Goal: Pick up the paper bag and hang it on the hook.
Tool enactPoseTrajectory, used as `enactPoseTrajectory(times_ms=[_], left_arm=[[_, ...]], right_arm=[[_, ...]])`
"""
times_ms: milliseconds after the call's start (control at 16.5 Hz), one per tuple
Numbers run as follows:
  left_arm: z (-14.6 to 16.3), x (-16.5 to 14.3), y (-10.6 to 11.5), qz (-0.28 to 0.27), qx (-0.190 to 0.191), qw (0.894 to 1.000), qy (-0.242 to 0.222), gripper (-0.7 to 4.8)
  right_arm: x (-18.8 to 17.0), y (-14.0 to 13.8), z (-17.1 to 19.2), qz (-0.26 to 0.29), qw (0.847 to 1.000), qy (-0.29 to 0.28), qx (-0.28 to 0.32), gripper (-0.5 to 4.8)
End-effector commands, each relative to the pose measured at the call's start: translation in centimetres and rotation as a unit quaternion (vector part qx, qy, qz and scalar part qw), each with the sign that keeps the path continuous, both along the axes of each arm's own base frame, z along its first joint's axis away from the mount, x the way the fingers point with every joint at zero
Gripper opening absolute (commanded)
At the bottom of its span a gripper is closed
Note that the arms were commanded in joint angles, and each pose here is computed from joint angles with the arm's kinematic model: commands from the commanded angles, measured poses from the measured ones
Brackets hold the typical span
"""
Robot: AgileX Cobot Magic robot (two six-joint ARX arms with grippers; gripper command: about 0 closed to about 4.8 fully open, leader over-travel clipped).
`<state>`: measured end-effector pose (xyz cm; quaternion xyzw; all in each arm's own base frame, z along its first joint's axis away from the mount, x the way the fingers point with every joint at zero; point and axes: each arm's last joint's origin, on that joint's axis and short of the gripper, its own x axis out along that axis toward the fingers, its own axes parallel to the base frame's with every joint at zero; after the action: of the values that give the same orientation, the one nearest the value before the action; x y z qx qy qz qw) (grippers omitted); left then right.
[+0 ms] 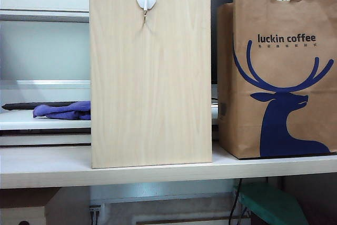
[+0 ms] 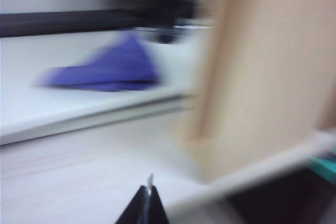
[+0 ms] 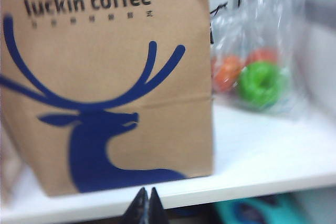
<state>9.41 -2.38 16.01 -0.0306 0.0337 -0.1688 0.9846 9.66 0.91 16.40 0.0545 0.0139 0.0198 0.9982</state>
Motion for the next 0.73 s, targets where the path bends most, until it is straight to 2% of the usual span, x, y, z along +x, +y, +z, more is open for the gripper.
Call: enactPoseTrajectory(times_ms=[61, 243, 364, 425, 546, 728], left_arm=[[0.1, -0.9, -2.2, -0.123, 0.0, 0.992, -0.006, -0.06], [0.1, -1.6, -3.4, -0.193, -0.001, 0.981, -0.006, -0.06], [0.1, -1.8, -3.6, -0.207, -0.001, 0.978, -0.006, -0.05], [0.1, -1.8, -3.6, -0.206, -0.001, 0.978, -0.006, -0.06], [0.1, -1.8, -3.6, -0.206, -0.001, 0.978, -0.006, -0.05], [0.1, -1.8, -3.6, -0.206, -0.001, 0.978, -0.006, -0.06]], right_arm=[[0.0, 0.1, 0.1, 0.004, 0.996, -0.006, 0.086, -0.04], [0.0, 0.3, 0.6, 0.041, 0.992, -0.028, 0.116, -0.04], [-0.2, 0.7, 1.7, 0.133, 0.98, -0.073, 0.132, -0.05], [-0.3, 0.8, 2.1, 0.151, 0.976, -0.089, 0.131, -0.05], [-0.5, 0.7, 3.2, 0.141, 0.968, -0.103, 0.18, -0.05], [0.0, 0.7, 5.4, 0.134, 0.97, -0.131, 0.152, -0.05]])
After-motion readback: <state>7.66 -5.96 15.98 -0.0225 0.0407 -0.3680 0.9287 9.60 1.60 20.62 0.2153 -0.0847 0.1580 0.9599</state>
